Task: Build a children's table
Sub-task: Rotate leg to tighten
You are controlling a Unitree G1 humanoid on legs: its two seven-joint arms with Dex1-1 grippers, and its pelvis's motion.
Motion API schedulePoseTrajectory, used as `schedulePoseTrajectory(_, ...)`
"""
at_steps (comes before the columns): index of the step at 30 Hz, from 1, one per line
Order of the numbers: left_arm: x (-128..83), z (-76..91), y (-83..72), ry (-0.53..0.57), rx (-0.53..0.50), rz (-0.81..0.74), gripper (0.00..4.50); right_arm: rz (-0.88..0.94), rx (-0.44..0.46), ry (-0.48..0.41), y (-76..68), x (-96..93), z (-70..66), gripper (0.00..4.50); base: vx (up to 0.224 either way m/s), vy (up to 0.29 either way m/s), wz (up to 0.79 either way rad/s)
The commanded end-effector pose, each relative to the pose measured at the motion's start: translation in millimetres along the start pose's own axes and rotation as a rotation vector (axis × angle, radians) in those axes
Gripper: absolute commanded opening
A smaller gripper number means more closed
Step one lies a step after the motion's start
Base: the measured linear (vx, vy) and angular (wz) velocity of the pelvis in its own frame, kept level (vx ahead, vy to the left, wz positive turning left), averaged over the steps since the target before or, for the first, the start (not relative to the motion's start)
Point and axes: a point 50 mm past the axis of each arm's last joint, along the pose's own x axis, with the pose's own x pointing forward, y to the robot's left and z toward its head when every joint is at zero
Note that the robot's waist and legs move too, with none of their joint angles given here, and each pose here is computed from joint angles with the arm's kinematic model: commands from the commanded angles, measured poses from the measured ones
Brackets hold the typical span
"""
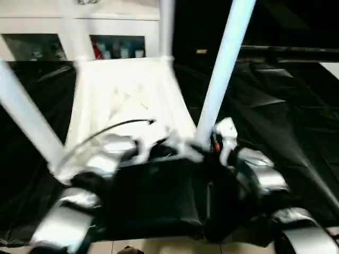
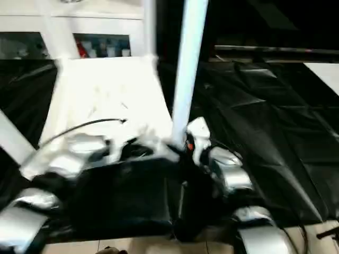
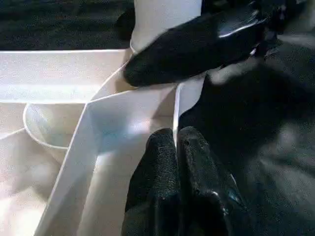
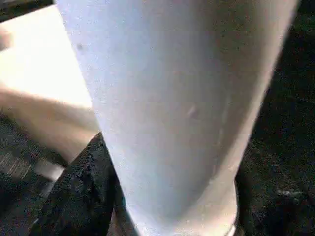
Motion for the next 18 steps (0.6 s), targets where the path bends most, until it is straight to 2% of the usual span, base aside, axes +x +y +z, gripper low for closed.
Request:
schedulePoseTrajectory(1, 21, 2.6, -17.0, -0.014, -0.041, -0.007, 0.00, -0.026, 0.034, 0.083, 16.5, 7.6, -18.0, 2.70, 0.000, 0.000, 0.00)
schedulePoseTrajectory(2, 25, 3.9, -20.0, -0.018, -0.042, -0.016, 0.00, -0.027, 0.036, 0.082, 19.3, 9.4, -18.1, 2.70, 0.000, 0.000, 0.00)
schedulePoseTrajectory(3, 31, 7.1, -26.5, -0.028, -0.036, -0.040, 0.00, 0.009, 0.032, 0.070, 28.9, 13.8, -16.8, 2.70, 0.000, 0.000, 0.00)
schedulePoseTrajectory(5, 35, 10.4, -30.1, -0.034, -0.018, -0.053, 0.00, 0.066, 0.043, 0.043, 39.3, 18.0, -14.0, 2.70, 0.000, 0.000, 0.00)
schedulePoseTrajectory(6, 35, 11.7, -29.4, -0.039, -0.013, -0.052, 0.00, 0.098, 0.064, 0.017, 41.3, 18.2, -11.6, 3.05, 0.000, 0.000, 0.00)
schedulePoseTrajectory(8, 34, 12.1, -27.6, -0.045, -0.018, -0.049, 0.00, 0.108, 0.077, -0.004, 39.2, 17.0, -9.0, 3.40, 0.000, 0.000, 0.00)
schedulePoseTrajectory(11, 28, 9.0, -22.3, -0.033, -0.012, -0.034, 0.00, 0.121, 0.074, -0.024, 32.8, 14.0, -3.9, 3.47, 0.000, 0.000, 0.00)
schedulePoseTrajectory(12, 27, 8.4, -21.6, -0.031, -0.010, -0.034, 0.00, 0.123, 0.068, -0.027, 31.5, 13.4, -3.0, 3.75, 0.000, 0.000, 0.00)
schedulePoseTrajectory(15, 18, 4.9, -17.1, -0.025, 0.005, -0.057, 0.00, 0.206, 0.009, -0.034, 25.5, 7.3, 3.1, 3.75, 0.000, 0.000, 0.00)
schedulePoseTrajectory(18, 3, -0.1, -14.7, -0.039, 0.014, -0.153, 0.00, 0.415, -0.077, -0.017, 19.9, -8.6, 7.7, 3.75, 0.000, 0.000, 0.00)
